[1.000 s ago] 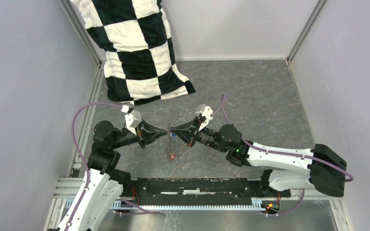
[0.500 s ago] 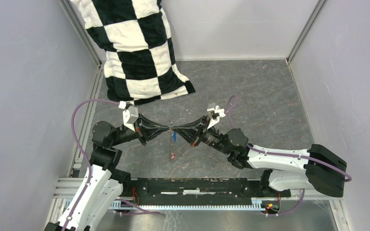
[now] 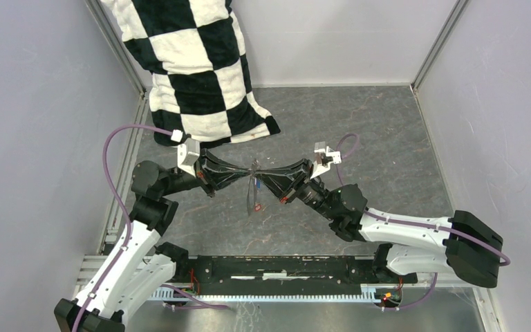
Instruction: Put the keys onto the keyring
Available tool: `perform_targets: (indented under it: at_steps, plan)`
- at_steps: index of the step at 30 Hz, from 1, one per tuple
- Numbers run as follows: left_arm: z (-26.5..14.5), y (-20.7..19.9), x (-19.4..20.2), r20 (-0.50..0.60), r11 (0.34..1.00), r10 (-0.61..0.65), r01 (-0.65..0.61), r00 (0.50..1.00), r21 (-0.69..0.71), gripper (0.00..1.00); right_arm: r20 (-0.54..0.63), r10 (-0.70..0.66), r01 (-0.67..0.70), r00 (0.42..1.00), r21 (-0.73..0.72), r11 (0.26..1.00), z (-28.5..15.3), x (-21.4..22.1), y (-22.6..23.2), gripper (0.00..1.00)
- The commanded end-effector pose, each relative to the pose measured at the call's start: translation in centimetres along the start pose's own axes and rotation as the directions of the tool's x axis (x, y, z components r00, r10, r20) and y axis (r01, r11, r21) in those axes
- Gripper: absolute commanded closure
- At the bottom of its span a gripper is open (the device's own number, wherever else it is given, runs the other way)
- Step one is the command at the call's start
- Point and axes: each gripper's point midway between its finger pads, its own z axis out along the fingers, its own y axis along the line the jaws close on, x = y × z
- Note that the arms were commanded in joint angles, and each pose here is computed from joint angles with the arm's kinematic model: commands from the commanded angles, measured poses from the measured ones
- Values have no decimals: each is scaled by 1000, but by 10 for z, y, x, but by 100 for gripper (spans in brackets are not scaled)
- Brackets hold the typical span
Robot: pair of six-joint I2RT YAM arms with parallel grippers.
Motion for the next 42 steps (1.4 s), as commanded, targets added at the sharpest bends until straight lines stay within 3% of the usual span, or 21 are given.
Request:
perform_targets:
  at_steps: [1,7,14,22,29,35,42]
  plan:
    - [4,-12,-32,68,998,60,-62,996,25,98,55,-7,8,998,-21,1000,4,-23,11,86]
    - [4,-19,-34,61,997,59,-62,996,47,98,56,-39,41,998,-28,999,1,-30,13,77]
    - [4,-19,-35,58,997,55,-58,997,53,98,35,-91,92,995,-20,996,-9,-33,14,59]
    - [5,-28,-36,40,992,51,-55,998,112,98,-122,-305,277,945,-203,939,-3,-29,34,49]
    - [5,-37,-32,13,985,46,-47,999,165,98,-217,-453,382,864,-302,873,-1,-28,29,48]
    - [5,-39,-31,4,982,47,-47,999,183,98,-269,-485,371,832,-379,848,2,-22,33,48]
    - [5,-40,-31,2,981,53,-52,999,188,98,-276,-491,359,826,-414,836,4,-21,37,61]
